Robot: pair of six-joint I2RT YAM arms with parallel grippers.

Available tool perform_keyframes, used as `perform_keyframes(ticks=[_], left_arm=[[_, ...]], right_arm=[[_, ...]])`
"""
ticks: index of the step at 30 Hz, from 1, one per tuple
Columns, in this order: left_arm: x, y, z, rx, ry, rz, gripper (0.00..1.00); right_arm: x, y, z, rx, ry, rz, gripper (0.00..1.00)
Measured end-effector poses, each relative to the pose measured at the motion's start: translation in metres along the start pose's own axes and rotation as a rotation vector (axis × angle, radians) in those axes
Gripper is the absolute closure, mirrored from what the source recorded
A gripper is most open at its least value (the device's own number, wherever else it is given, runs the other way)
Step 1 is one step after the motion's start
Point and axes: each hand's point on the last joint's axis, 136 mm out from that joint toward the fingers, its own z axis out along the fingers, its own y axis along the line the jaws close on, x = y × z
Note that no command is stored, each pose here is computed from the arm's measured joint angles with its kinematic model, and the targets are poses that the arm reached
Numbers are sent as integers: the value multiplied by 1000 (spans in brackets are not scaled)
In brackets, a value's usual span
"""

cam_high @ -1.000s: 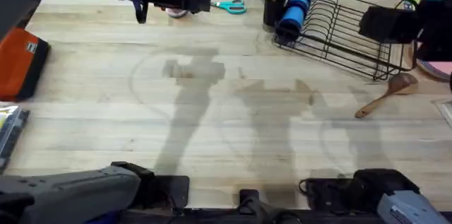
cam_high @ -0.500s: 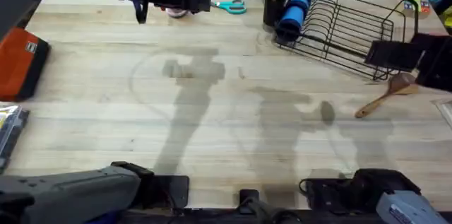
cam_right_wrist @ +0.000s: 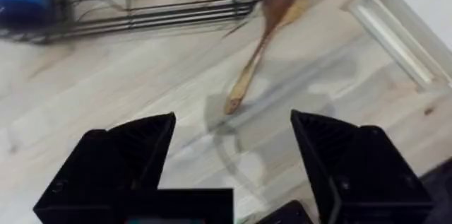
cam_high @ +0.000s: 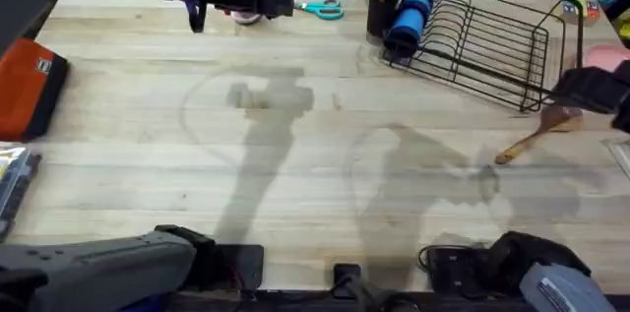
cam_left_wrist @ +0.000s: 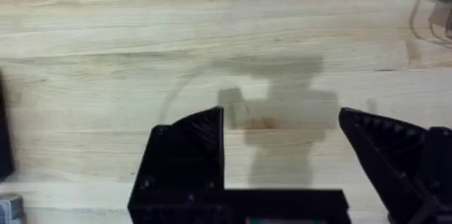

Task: Pick up the spoon on the table one by one and put them onto the rack

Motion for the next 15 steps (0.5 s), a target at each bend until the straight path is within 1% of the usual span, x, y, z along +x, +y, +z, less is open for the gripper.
perform_keyframes(ticks=[4,8,15], left_arm=[[0,0,0,0,0,0,7],[0,0,0,0,0,0,7],[0,0,0,0,0,0,7]], right_arm=[[-2,-18,1,62,-6,60,8],[-3,-29,0,102,-9,100,8],[-3,-32,0,110,-9,112,8]])
